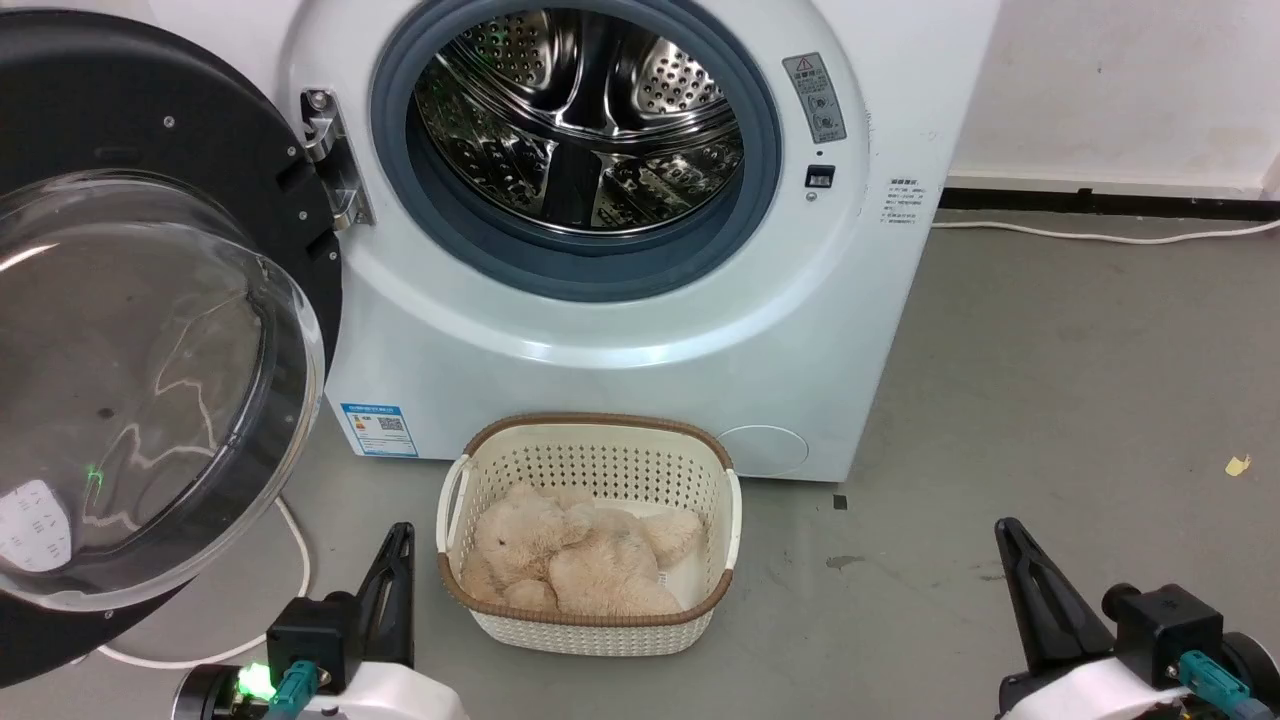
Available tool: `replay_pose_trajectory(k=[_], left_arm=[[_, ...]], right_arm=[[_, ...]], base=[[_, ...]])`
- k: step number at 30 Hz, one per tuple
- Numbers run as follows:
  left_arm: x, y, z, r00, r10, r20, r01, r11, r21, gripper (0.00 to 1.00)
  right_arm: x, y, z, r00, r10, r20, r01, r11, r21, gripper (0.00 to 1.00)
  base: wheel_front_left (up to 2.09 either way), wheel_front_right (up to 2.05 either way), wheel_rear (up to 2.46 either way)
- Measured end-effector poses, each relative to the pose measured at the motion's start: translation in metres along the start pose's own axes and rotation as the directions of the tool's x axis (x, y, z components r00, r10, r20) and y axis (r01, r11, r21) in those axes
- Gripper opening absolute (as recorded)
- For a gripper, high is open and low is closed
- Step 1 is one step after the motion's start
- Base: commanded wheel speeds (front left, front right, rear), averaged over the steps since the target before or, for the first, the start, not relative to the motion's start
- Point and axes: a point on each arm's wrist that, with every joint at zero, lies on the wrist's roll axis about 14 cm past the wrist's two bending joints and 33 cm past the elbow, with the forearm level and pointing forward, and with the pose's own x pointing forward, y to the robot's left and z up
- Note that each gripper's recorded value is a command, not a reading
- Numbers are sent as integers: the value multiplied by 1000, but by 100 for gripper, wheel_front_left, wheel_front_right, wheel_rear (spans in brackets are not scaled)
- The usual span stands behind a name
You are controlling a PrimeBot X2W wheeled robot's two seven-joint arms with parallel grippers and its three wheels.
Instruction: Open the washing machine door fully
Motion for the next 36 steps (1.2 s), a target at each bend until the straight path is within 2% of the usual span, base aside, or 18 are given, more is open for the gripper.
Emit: replay_pose_trajectory(k=[36], left_arm=[[8, 5, 2, 1000, 14, -27, -13, 1000, 26, 0]], right_arm=[[7, 4, -1, 999, 14, -45, -15, 999, -29, 0]], base=[[0, 0, 0]])
